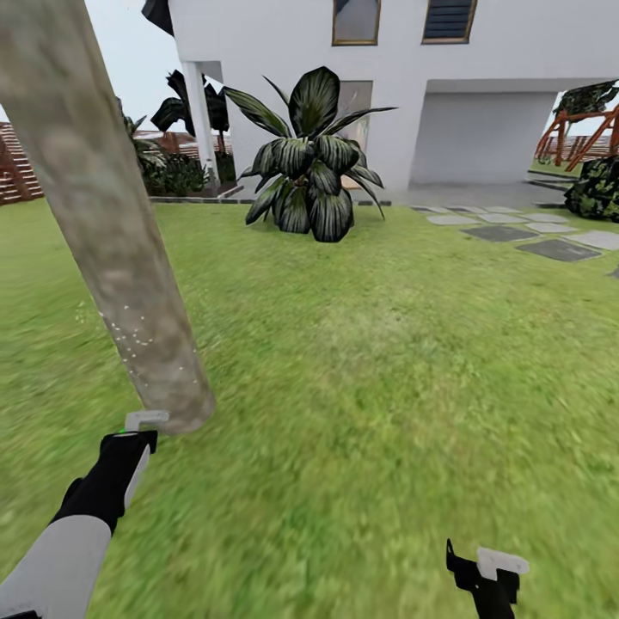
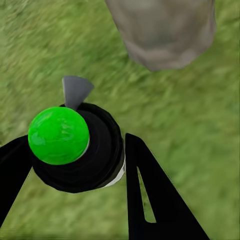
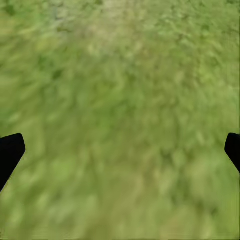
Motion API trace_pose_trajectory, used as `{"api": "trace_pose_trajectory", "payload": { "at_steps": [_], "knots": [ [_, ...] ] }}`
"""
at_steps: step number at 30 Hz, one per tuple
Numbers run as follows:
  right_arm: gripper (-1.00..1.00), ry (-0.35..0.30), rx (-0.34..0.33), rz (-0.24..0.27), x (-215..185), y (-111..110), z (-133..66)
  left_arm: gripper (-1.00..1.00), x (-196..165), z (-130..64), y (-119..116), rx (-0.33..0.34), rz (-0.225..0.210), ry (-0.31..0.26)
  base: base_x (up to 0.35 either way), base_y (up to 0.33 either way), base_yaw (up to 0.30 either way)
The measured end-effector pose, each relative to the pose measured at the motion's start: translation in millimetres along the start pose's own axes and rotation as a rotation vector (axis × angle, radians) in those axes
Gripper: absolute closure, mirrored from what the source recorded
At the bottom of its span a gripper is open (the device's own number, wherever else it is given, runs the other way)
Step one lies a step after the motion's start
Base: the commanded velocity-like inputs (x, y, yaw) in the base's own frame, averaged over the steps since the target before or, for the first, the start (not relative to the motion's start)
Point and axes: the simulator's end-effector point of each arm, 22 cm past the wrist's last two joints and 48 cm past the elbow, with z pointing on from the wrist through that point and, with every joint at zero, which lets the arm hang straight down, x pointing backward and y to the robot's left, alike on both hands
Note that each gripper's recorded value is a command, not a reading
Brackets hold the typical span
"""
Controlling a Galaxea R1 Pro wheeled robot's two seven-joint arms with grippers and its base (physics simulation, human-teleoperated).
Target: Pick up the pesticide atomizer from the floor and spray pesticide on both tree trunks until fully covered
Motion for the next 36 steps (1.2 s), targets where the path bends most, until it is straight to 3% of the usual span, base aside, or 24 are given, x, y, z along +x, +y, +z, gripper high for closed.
{"api": "trace_pose_trajectory", "payload": {
  "at_steps": [7, 14, 19, 25, 36],
  "knots": [
    [-1.0, 0.0, -0.001, 0.001, 0.2, 1.0, -0.2, 1.0, 8.2, 1.4, 3.6, -0.007, -0.024, 0.014, 0.286, -0.137, 0.251],
    [-1.0, 0.0, 0.0, 0.0, 0.0, -0.1, 0.0, 1.0, 8.7, 1.7, 3.4, -0.002, -0.029, 0.016, 0.062, -0.254, 0.014],
    [-1.0, 0.0, 0.0, 0.0, 0.1, 0.2, 0.0, 1.0, 7.2, 6.6, 14.7, -0.015, -0.095, -0.019, 0.199, -0.173, 0.175],
    [-1.0, 0.0, -0.001, 0.0, 0.0, 0.5, -0.1, 1.0, 12.3, 7.9, 11.3, -0.01, -0.093, -0.011, 0.323, -0.039, 0.27],
    [-1.0, 0.0, -0.001, 0.0, -0.1, 0.1, 0.0, 1.0, 13.6, 8.2, 11.3, -0.012, -0.091, -0.01, 0.205, -0.205, 0.011]
  ]
}}
